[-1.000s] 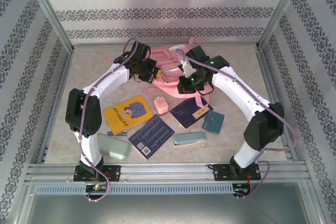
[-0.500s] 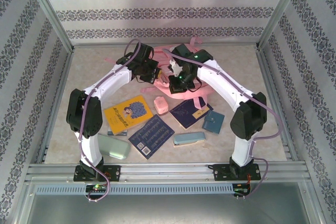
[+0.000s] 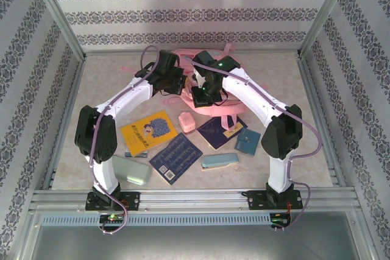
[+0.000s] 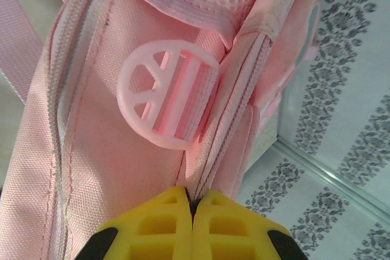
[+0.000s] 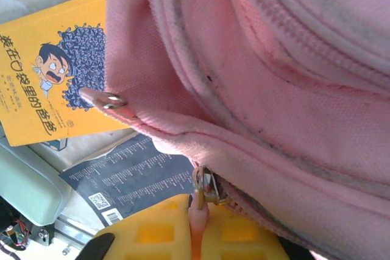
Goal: Pack the student bag
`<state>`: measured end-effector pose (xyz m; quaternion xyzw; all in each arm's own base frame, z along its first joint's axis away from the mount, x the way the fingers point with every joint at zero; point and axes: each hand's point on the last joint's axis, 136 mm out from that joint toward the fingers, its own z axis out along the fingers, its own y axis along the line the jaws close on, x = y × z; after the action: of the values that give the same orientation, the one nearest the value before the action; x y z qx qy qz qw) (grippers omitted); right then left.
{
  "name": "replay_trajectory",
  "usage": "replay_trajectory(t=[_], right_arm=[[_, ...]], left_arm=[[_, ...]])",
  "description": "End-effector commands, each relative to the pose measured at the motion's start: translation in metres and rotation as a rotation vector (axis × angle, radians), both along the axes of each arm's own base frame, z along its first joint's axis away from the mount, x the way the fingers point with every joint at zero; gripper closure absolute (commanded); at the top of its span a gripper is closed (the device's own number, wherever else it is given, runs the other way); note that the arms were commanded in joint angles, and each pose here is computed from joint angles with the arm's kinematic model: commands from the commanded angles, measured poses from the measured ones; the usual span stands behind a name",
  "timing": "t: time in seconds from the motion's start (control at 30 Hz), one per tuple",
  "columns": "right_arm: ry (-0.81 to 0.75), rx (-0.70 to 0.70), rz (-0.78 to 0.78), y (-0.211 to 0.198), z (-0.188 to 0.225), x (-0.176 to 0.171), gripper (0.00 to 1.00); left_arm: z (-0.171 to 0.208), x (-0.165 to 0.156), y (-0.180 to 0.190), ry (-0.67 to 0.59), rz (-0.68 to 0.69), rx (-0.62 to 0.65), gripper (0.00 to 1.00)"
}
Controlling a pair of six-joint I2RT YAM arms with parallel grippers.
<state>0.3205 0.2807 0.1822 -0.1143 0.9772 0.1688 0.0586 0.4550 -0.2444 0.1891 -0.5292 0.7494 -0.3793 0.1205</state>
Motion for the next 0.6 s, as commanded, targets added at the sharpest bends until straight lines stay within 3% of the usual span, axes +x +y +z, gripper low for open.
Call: replay_trajectory(t=[0.0,0.4,0.47,0.57], right_arm=[[-0.143,0.105,0.041,0.023,0.028,0.025,0.97],[-0.202,0.041,0.118,-0.029,0.032,0.02,1.0],[-0.201,0.063,0.108,-0.03,0.032,0.02,0.92],[-0.197,0.186,0.09,-0.02,0.043,0.019,0.88]], left_arm=[[0.065,-0.022,-0.023,-0.128,-0.019,-0.119,1.0],[0.077,-0.037,0.023,-0.163,0.156,-0.049,1.0],[0.077,-0.037,0.024,-0.163,0.166,-0.047,1.0],[0.071,-0.037,0.026,-0.147,0.173,-0.039,1.0]])
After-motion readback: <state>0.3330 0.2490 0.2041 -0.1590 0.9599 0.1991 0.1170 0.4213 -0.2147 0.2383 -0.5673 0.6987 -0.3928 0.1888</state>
